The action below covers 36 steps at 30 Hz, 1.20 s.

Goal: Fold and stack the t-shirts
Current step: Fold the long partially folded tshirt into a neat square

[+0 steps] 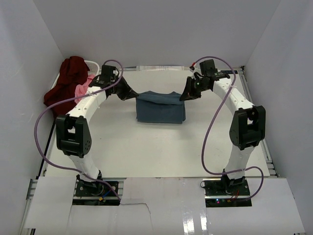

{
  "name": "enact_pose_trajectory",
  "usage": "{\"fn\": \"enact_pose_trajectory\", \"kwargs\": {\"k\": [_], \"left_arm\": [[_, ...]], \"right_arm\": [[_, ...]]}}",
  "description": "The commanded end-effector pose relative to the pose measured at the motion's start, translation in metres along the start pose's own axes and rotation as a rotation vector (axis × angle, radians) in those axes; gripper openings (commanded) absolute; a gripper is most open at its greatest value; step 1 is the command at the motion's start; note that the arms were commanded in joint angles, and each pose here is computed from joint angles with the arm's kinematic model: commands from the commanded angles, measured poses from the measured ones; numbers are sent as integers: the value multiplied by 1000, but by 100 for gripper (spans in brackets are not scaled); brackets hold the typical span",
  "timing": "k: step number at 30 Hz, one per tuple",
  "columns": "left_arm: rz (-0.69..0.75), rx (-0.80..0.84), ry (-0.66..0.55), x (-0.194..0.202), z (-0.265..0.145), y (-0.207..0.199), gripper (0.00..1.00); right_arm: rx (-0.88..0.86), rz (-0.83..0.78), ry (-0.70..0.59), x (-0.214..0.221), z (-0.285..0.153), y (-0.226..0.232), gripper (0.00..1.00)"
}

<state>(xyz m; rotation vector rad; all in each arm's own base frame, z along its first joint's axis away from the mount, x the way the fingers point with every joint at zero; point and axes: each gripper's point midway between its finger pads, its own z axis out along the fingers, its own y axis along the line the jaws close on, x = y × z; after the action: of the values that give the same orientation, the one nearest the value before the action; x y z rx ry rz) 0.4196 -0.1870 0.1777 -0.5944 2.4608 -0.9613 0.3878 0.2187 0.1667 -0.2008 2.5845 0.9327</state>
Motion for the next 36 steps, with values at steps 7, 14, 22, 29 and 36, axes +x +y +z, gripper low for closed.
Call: {"fn": "enact_pose_trajectory", "kwargs": {"k": [7, 14, 22, 29, 36], "left_arm": [[20, 93, 26, -35, 42, -17, 0], [-17, 85, 51, -46, 91, 2, 1], [4, 147, 31, -72, 109, -19, 2], [39, 208, 6, -89, 104, -44, 4], [53, 313, 55, -89, 108, -64, 6]], "right_arm": [[-33, 40, -42, -54, 22, -15, 15], [-7, 109, -65, -70, 43, -46, 14], [15, 152, -81, -69, 50, -66, 13], [38, 167, -107, -65, 47, -70, 11], [46, 182, -157, -56, 39, -69, 8]]}}
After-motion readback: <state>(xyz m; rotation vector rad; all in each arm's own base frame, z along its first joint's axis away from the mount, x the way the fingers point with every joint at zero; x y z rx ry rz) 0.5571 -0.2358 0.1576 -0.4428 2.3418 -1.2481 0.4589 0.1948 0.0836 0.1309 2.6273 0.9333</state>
